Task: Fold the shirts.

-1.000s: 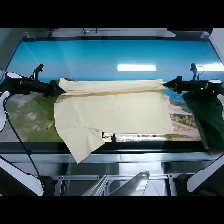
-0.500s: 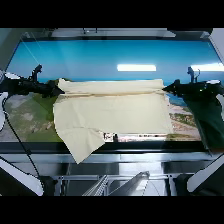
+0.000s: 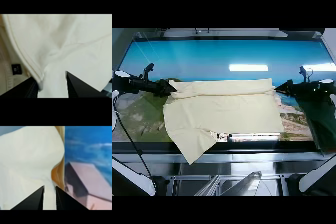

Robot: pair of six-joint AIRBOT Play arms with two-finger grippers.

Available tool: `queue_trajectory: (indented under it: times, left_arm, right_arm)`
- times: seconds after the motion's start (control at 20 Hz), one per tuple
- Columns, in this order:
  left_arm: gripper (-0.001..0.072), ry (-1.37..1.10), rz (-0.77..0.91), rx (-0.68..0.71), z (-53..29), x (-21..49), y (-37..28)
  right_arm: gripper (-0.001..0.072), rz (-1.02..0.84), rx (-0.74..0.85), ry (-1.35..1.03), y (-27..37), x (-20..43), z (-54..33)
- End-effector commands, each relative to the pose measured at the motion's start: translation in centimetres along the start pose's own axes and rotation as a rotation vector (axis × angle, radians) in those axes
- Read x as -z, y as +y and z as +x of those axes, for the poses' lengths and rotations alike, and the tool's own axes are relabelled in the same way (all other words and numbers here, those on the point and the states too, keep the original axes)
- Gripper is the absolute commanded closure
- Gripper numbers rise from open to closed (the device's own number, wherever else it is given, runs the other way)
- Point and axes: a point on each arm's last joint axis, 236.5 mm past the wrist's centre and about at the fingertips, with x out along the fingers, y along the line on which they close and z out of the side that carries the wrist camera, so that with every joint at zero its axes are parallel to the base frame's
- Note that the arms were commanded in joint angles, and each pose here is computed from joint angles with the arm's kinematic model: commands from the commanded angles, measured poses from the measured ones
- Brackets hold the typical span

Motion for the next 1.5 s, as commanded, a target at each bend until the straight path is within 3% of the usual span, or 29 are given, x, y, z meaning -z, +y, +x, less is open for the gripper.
queue_trajectory:
  times: [0.0, 0.05, 0.15, 0.2, 0.4, 0.65, 0.7, 0.75, 0.8, 0.85, 1.1, 1.45]
  left_arm:
    - [0.0361, 0.045, 0.017, 0.038, -2.4, -0.3, -3.1]
    - [0.0362, 0.055, 0.014, 0.042, -3.3, -0.5, -3.9]
    - [0.0364, 0.101, -0.020, 0.035, -5.4, 0.1, -5.0]
    - [0.0365, 0.139, -0.051, 0.016, -6.2, 1.0, -5.2]
    - [0.0365, 0.251, -0.170, -0.086, -7.3, 6.9, -5.0]
    - [0.0363, 0.248, -0.272, -0.180, -4.9, 18.7, -4.7]
    - [0.0363, 0.193, -0.287, -0.203, -4.2, 20.4, -4.5]
    - [0.0363, 0.139, -0.299, -0.216, -3.6, 21.8, -4.4]
    - [0.0363, 0.087, -0.311, -0.213, -2.9, 23.1, -4.7]
    - [0.0362, 0.047, -0.325, -0.202, -2.3, 24.3, -5.0]
    - [0.0310, -0.040, -0.390, -0.098, -0.1, 27.9, -7.1]
    - [0.0313, -0.143, -0.330, -0.138, -0.3, 28.8, -6.8]
  right_arm:
    - [0.0524, -0.011, -0.013, -0.015, 2.0, -0.5, -1.9]
    - [0.0528, -0.013, -0.021, -0.015, 3.0, -0.6, -2.8]
    - [0.0670, -0.049, -0.049, 0.002, 5.4, -0.1, -4.7]
    - [0.0687, -0.072, -0.062, 0.016, 6.8, 0.3, -5.7]
    - [0.0688, -0.110, 0.000, 0.079, 9.7, 3.6, -8.2]
    - [0.0687, -0.053, 0.319, 0.132, 6.1, 12.6, -10.0]
    - [0.0674, -0.026, 0.338, 0.092, 5.4, 13.1, -9.6]
    - [0.0560, -0.002, 0.334, 0.049, 5.0, 12.9, -9.0]
    - [0.0393, 0.021, 0.318, 0.033, 4.8, 13.0, -8.5]
    - [0.0342, 0.035, 0.321, 0.035, 4.3, 13.1, -8.3]
    - [0.0347, 0.115, 0.336, 0.186, 0.6, 16.4, -7.0]
    - [0.0347, 0.202, 0.314, 0.364, -2.1, 20.6, -5.3]
